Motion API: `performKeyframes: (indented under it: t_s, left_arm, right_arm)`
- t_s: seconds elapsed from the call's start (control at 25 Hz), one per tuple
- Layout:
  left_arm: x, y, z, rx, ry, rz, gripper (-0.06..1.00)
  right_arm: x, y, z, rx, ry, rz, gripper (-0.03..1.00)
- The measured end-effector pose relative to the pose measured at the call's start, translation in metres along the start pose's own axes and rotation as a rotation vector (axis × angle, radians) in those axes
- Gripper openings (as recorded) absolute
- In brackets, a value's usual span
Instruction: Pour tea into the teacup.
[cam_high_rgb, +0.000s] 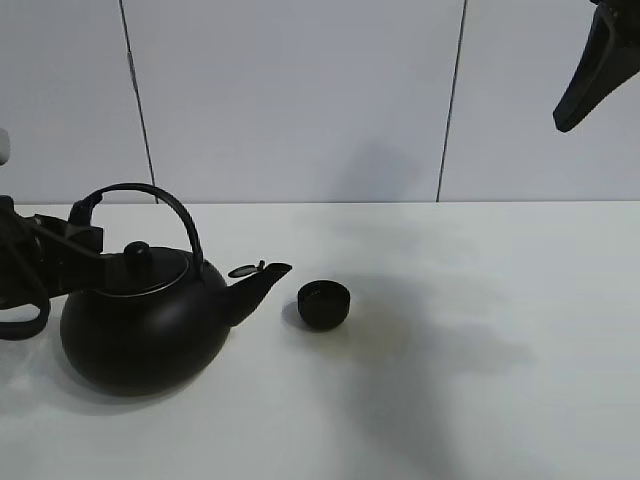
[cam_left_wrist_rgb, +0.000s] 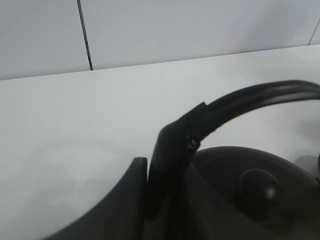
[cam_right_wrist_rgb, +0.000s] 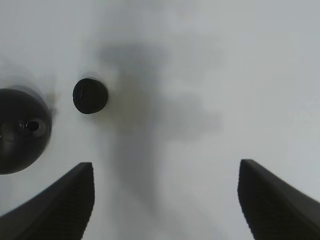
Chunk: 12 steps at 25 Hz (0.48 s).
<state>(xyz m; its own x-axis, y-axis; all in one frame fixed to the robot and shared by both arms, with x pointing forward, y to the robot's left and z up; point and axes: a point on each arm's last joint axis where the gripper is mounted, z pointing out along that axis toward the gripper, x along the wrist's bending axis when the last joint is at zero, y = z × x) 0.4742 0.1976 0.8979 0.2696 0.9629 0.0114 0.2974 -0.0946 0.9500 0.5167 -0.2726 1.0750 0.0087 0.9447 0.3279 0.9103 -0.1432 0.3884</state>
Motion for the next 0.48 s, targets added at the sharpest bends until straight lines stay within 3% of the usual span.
performKeyframes:
  t_s: [0.08,0.28,0.48]
  left_arm:
    - [-0.0003,0.0,0.0,0.0,-0.004,0.0,0.14]
    - [-0.0007,0.0064,-0.0001,-0.067,-0.008,-0.015,0.31]
    - [-0.0006,0.0072,-0.0001,-0.075,-0.007,-0.017,0.34]
  right_arm:
    - [0.0001,0.0,0.0,0.0,0.001,0.0,0.55]
    - [0.0001,0.0,0.0,0.0,0.001,0.0,0.55]
    - [0.0001,0.0,0.0,0.0,0.001,0.0,0.55]
